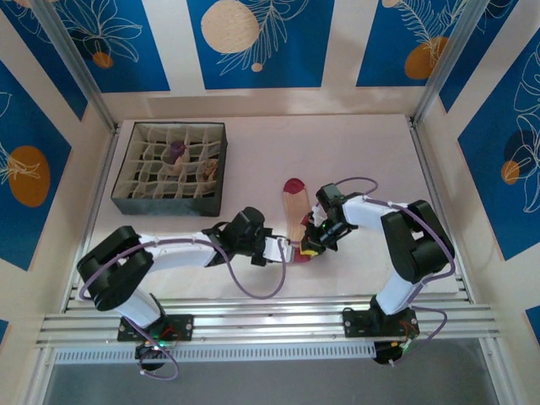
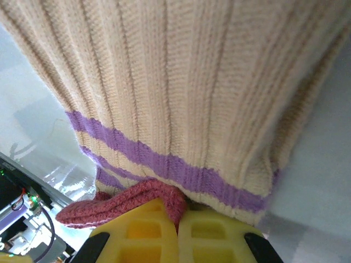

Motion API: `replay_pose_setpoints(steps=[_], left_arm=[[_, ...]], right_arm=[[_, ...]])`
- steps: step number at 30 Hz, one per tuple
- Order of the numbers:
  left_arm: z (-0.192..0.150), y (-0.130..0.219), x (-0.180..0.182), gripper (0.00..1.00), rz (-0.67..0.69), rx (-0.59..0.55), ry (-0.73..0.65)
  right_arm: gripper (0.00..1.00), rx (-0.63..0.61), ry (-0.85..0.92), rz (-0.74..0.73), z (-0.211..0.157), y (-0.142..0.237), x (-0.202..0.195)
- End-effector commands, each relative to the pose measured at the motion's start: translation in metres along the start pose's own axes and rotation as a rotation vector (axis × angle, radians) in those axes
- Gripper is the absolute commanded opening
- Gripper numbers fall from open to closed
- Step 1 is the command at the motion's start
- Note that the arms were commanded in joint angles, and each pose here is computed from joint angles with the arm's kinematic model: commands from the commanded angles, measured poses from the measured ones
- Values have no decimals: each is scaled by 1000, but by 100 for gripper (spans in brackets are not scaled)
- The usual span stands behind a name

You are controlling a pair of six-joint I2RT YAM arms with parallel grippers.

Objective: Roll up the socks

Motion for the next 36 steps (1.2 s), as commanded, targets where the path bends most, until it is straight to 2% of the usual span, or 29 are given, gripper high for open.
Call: replay_pose_setpoints(steps=[1,4,10,18,24,28,32,36], left_arm=[[-2,-13,-3,22,24,40,-135],[-1,-19,-10,16,21,51,-168],[-1,-25,-22,16,4,57,-199],[-5,-32,-32,39,-9,94,-212],[-20,-45,-40,49,-59,190,-204],[-33,-54,-36,52,-31,248,-180],[-43,-60,-36,47,-63,302,-136],[-50,-58,-38,30,-150,302,-10]], right_arm=[[0,68,-39,-75,-9,-7,-19],[0,79,-42,-77,-10,-8,-20],[0,84,-45,-76,-10,-7,-20],[0,94,-42,-65,-9,-5,-16],[0,116,-46,-32,-14,-13,-17],[0,146,-45,-38,-17,-18,-17],[0,143,-36,-28,-17,-16,-11],[0,131,-15,-16,-17,-12,-6]])
Point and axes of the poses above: each hand's point on the last joint's axis, 136 mm out from that joint toward the fingers, its own y axis back along the fingers, its own x axis along the line the jaws close on, z = x × y, the point moved 1 cm from there along y, back along the fingers, and after that the axes turned 6 degrees about -y, right-handed, at the moved point
